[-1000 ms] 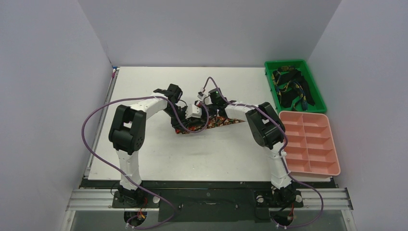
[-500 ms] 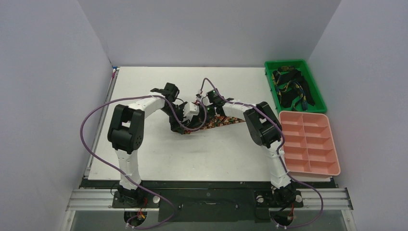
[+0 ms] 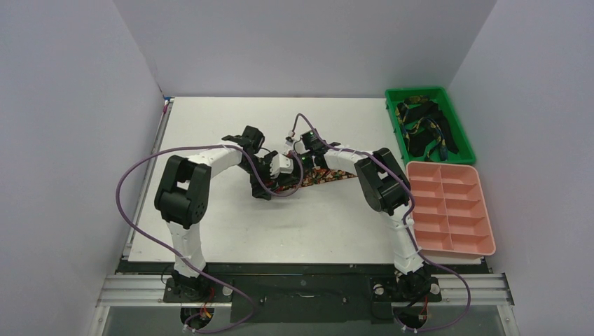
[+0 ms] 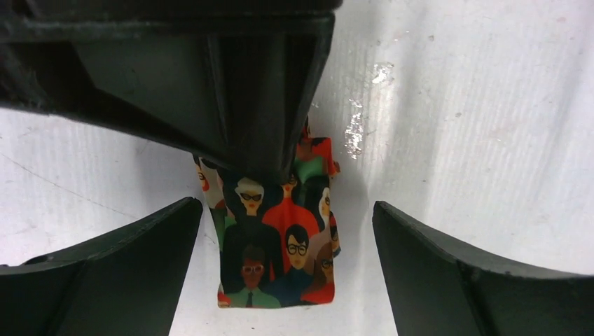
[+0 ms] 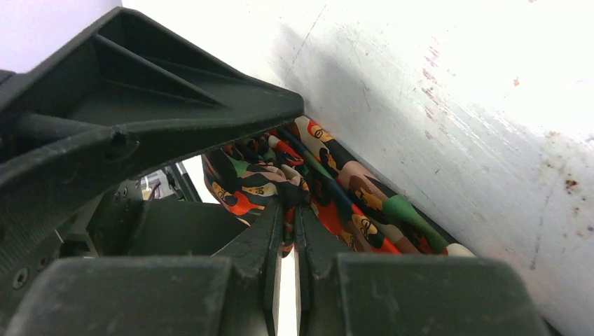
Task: Roll the ties
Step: Roll the tie at the center of the board.
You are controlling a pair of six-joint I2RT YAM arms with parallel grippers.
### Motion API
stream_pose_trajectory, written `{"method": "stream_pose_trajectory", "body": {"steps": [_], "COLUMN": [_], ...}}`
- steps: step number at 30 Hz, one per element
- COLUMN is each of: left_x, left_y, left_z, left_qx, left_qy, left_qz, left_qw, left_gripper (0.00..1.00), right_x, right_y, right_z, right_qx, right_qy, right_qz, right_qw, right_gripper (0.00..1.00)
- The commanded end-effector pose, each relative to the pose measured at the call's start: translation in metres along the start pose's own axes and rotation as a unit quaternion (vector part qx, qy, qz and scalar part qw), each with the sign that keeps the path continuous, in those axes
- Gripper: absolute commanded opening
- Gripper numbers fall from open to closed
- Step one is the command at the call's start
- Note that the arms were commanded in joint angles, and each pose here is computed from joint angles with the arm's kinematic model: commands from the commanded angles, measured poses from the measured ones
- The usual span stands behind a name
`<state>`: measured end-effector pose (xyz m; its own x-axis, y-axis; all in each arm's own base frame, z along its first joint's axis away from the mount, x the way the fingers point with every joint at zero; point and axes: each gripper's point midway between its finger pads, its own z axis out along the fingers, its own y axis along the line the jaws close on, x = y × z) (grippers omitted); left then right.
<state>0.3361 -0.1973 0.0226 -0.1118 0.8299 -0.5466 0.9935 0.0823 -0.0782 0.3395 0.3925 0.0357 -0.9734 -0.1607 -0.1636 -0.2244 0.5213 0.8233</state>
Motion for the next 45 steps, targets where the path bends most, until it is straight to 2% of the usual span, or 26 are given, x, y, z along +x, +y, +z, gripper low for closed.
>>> {"method": "stream_pose_trajectory", "body": {"steps": [1,2,7,9,10,12,13,14,16,18,21,23,24,25,26,27,28,31,38,45], "left_x": [-0.010,-0.010,-0.007,-0.008,-0.008,-0.010,-0.011,-0.014,-0.017,-0.019,-0.020,-0.016,-0.012,-0.010,-0.007,-0.004,-0.006,0.000,0.011,-0.017], "left_y": [0.017,0.017,0.010,0.008,0.006,0.003,0.003,0.005,0.008,0.010,0.016,0.018,0.018,0.018,0.018,0.017,0.016,0.019,0.020,0.014], "left_z": [0.004,0.005,0.005,0.004,0.003,0.001,0.001,-0.001,0.000,0.002,0.009,0.012,0.013,0.012,0.012,0.008,0.005,-0.014,-0.027,-0.023], "left_qx": [-0.040,-0.041,-0.007,0.003,0.009,0.015,0.016,0.010,0.000,-0.007,-0.023,-0.028,-0.026,-0.024,-0.024,-0.019,-0.014,-0.011,-0.014,0.005], "left_qy": [-0.003,-0.002,-0.002,-0.005,-0.005,-0.010,-0.013,-0.017,-0.020,-0.020,-0.017,-0.003,0.004,0.008,0.013,0.014,0.003,-0.023,-0.030,-0.075], "left_qz": [0.020,0.020,0.014,0.015,0.017,0.019,0.020,0.019,0.017,0.017,0.019,0.015,0.013,0.012,0.010,0.005,0.005,-0.007,0.007,0.010], "left_qw": [0.999,0.999,1.000,1.000,1.000,1.000,1.000,1.000,1.000,1.000,0.999,0.999,1.000,1.000,1.000,1.000,1.000,1.000,0.999,0.997], "left_gripper": [0.85,0.81,0.39,0.32,0.31,0.32,0.41,0.58,0.73,0.77,0.74,0.58,0.45,0.40,0.39,0.42,0.55,0.75,0.77,0.68], "right_x": [-0.018,-0.018,-0.026,-0.031,-0.033,-0.038,-0.039,-0.038,-0.038,-0.038,-0.038,-0.036,-0.030,-0.030,-0.020,-0.019,-0.011,-0.007,-0.005,-0.003], "right_y": [0.012,0.013,0.027,0.036,0.040,0.047,0.048,0.048,0.046,0.042,0.036,0.026,0.014,0.007,-0.010,-0.017,-0.031,-0.052,-0.066,-0.072], "right_z": [-0.002,-0.003,-0.005,-0.008,-0.008,-0.010,-0.010,-0.010,-0.009,-0.007,-0.005,-0.005,-0.004,-0.006,-0.006,-0.008,-0.008,-0.011,-0.012,-0.013], "right_qx": [-0.011,-0.013,-0.036,-0.051,-0.057,-0.070,-0.073,-0.073,-0.071,-0.068,-0.063,-0.050,-0.029,-0.016,0.019,0.032,0.059,0.101,0.143,0.150], "right_qy": [-0.029,-0.031,-0.045,-0.053,-0.057,-0.066,-0.068,-0.067,-0.067,-0.066,-0.066,-0.063,-0.051,-0.049,-0.031,-0.026,-0.013,-0.002,0.007,0.009], "right_qz": [-0.019,-0.017,-0.025,-0.024,-0.019,-0.025,-0.027,-0.026,-0.025,-0.025,-0.023,-0.024,-0.011,-0.034,-0.022,-0.050,-0.042,-0.065,-0.080,-0.077], "right_qw": [0.999,0.999,0.998,0.997,0.997,0.995,0.995,0.995,0.995,0.995,0.996,0.996,0.998,0.998,0.999,0.998,0.997,0.993,0.987,0.986], "right_gripper": [0.00,0.00,0.00,0.00,0.00,0.00,0.00,0.00,0.00,0.00,0.00,0.00,0.00,0.00,0.00,0.00,0.00,0.00,0.00,0.00]}}
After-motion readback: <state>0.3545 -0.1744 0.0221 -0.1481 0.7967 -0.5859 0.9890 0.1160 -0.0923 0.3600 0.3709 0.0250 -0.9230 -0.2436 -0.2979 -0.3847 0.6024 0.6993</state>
